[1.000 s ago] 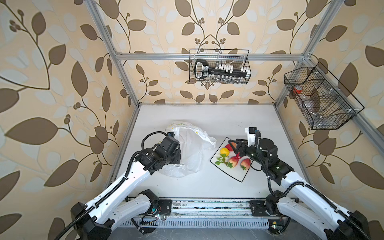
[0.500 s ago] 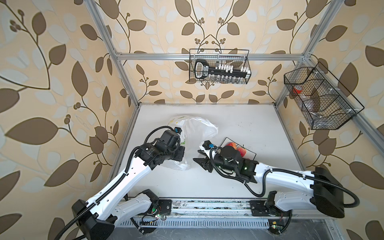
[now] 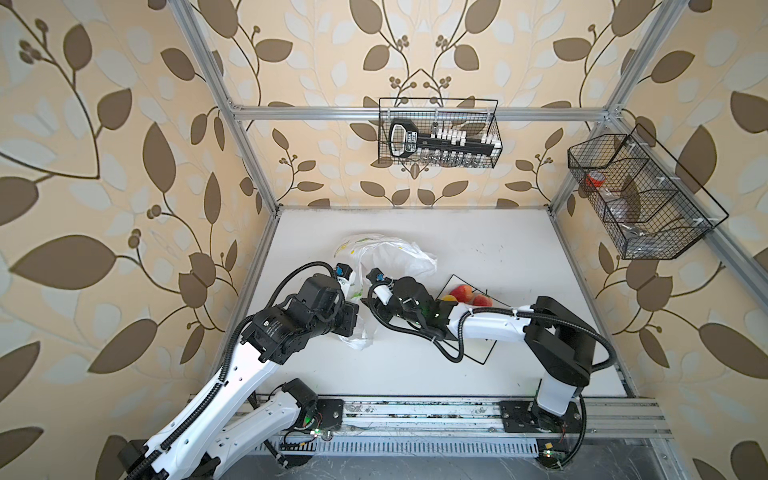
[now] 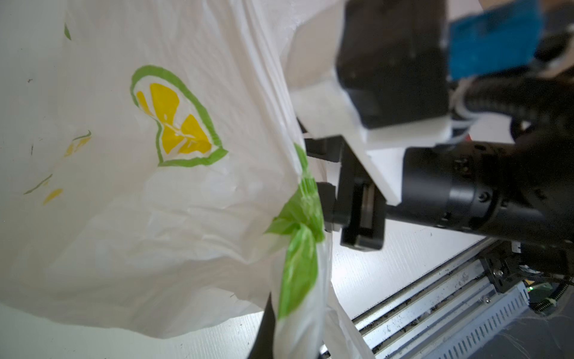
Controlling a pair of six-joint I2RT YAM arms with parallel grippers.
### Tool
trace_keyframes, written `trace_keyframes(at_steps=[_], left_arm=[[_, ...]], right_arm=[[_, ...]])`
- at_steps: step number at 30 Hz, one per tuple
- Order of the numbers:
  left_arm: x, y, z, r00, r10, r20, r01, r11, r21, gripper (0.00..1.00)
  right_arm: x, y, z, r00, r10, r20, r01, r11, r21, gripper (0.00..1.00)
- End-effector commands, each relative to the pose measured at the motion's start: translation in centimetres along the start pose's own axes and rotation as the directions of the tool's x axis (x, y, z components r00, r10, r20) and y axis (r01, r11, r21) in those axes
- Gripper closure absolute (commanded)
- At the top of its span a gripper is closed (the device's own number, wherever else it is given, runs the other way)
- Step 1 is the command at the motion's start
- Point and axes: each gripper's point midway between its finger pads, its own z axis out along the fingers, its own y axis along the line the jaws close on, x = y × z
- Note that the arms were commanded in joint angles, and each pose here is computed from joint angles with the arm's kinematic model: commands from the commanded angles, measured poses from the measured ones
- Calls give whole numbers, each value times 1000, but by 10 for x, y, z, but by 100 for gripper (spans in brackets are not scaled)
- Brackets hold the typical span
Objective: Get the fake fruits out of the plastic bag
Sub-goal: 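Reach the open right gripper back into the bag mouth, then lower the right gripper onto the red pear and close around it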
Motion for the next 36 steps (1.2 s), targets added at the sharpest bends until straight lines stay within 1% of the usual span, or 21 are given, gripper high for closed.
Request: trace_keyframes(at_steps=[1, 3, 6, 8, 10, 13, 15, 17, 18, 21, 27, 30, 33, 36], left_arm=[[2, 1, 3, 999, -42, -7, 42, 999, 0, 100], [-1, 2, 2, 999, -53, 4, 53, 999, -6, 100], [-1, 5, 1, 997, -74, 21, 74, 997, -17, 100], [1, 6, 0, 995, -91, 29, 91, 996, -16, 100], [4, 7, 0, 994, -107, 29, 107, 994, -13, 100], [13, 10, 1, 990, -142, 18, 142, 990, -18, 100], [18, 11, 1, 986, -166, 8, 166, 986, -18, 100], [21, 11, 0, 983, -186, 4, 186, 982, -16, 100], [22, 11, 0, 981, -194, 1, 194, 981, -14, 100], [27, 11, 0, 977, -214, -1, 214, 977, -8, 100], [30, 10, -1, 975, -223, -10, 223, 975, 4, 100], [31, 8, -1, 974, -224, -20, 225, 974, 13, 100], [31, 5, -1, 974, -224, -30, 225, 974, 28, 100], [31, 3, -2, 975, -218, -39, 219, 975, 35, 100]], right_arm=[[18, 13, 21, 986, 141, -94, -147, 987, -64, 60], [28, 18, 32, 970, 200, -140, -212, 974, -77, 61], [34, 21, 42, 945, 291, -151, -305, 949, -78, 63], [36, 18, 51, 923, 354, -148, -365, 929, -54, 64], [37, 10, 59, 897, 422, -134, -427, 904, -12, 57], [34, -3, 70, 846, 527, -85, -524, 850, 51, 52], [32, -12, 77, 811, 583, -49, -579, 812, 76, 44], [34, -27, 86, 779, 627, -13, -619, 771, 147, 36], [35, -33, 90, 764, 645, 0, -635, 752, 177, 33], [34, -47, 100, 724, 688, 42, -680, 702, 212, 30], [38, -64, 120, 699, 709, 92, -705, 662, 254, 26], [37, -66, 130, 656, 746, 114, -748, 622, 234, 25], [30, -66, 140, 631, 765, 129, -772, 600, 210, 24], [26, -68, 147, 611, 776, 156, -789, 579, 207, 20]])
